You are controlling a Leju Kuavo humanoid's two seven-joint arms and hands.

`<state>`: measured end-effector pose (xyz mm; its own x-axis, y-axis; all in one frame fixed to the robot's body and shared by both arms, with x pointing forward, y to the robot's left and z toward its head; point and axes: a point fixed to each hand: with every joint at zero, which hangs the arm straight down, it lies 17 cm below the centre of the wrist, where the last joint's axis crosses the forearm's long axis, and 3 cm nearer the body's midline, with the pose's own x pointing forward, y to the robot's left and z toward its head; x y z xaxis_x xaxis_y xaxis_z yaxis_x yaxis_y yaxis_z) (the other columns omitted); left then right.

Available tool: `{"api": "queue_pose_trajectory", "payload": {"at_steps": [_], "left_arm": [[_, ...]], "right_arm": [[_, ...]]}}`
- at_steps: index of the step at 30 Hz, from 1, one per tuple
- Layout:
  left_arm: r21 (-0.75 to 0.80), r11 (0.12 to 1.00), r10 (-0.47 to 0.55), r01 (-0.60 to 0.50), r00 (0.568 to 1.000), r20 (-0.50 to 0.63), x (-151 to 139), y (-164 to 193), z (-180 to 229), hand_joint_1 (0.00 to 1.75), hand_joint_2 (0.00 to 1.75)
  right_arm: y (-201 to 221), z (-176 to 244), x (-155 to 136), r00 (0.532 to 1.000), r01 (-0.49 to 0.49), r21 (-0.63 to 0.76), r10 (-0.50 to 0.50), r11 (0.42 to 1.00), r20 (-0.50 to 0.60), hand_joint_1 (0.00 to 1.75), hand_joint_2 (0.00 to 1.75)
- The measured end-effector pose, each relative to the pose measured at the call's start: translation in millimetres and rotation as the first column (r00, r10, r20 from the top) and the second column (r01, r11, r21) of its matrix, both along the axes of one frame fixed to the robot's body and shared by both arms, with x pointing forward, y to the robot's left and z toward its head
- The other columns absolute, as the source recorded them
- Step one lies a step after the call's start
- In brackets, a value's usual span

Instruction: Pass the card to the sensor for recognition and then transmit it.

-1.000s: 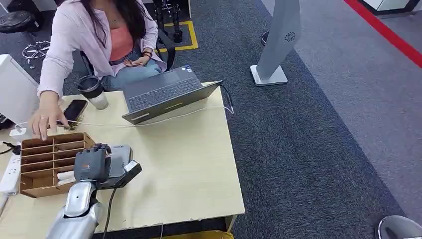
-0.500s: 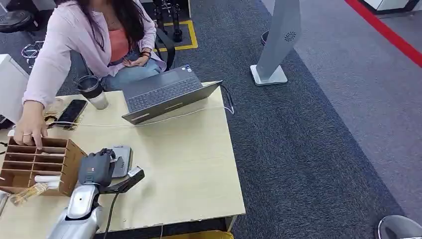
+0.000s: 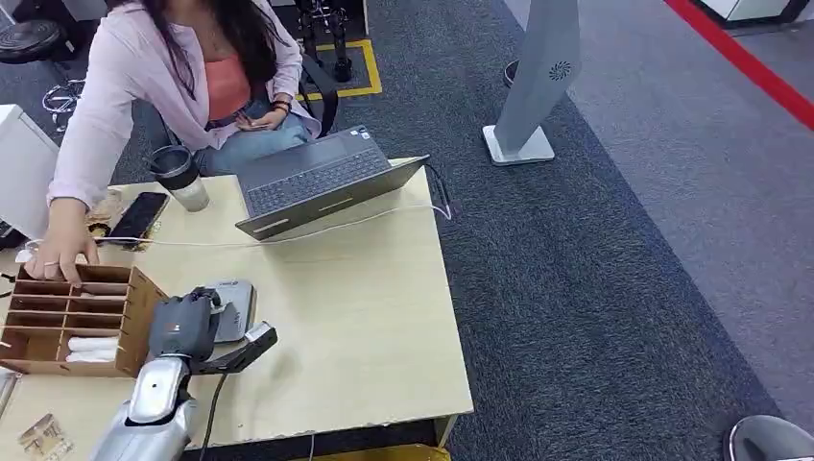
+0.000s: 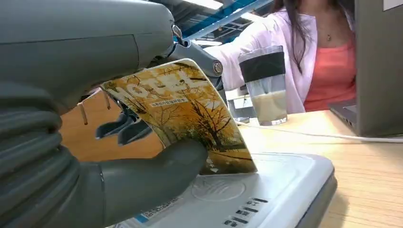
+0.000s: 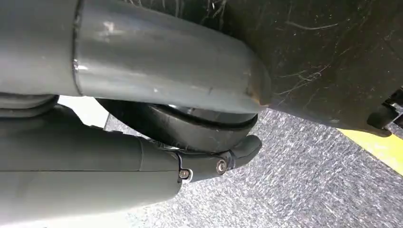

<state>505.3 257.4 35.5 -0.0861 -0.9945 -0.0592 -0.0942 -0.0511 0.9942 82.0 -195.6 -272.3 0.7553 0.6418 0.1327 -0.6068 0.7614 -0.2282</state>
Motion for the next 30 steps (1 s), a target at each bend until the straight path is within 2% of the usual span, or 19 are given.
{"api": "queue_pose_trajectory", "payload": {"at_steps": [7,11,14,19,25,30], "left_arm": [[-0.007,1.0,-0.003,0.003,0.999,0.04,0,-1,7,1.75,1.75],[-0.024,1.0,-0.005,0.008,0.992,0.127,7,-2,31,1.75,1.75],[-0.038,0.999,-0.029,0.038,0.972,0.231,21,-8,76,1.75,1.75],[-0.037,0.997,-0.047,0.069,0.908,0.417,50,-12,171,1.75,1.75],[-0.025,0.998,-0.028,0.049,0.852,0.523,74,-1,248,1.75,1.75],[-0.019,1.0,0.011,0.0,0.817,0.576,87,23,292,1.75,1.75]], "right_arm": [[0,0,0,1.0,0.006,0.0,-0.006,1.0,-0.001,0.0,0.0],[-1,0,0,1.0,0.005,-0.002,-0.005,1.0,0.001,0.0,0.0],[-4,0,2,1.0,0.002,-0.023,-0.001,1.0,0.014,0.0,0.0],[-3,1,4,0.999,-0.016,-0.038,0.017,0.999,0.027,0.0,0.0],[-3,2,7,0.999,-0.015,-0.035,0.016,0.999,0.042,0.0,0.0],[-2,2,7,0.999,-0.02,-0.034,0.021,0.999,0.043,0.0,0.0]]}}
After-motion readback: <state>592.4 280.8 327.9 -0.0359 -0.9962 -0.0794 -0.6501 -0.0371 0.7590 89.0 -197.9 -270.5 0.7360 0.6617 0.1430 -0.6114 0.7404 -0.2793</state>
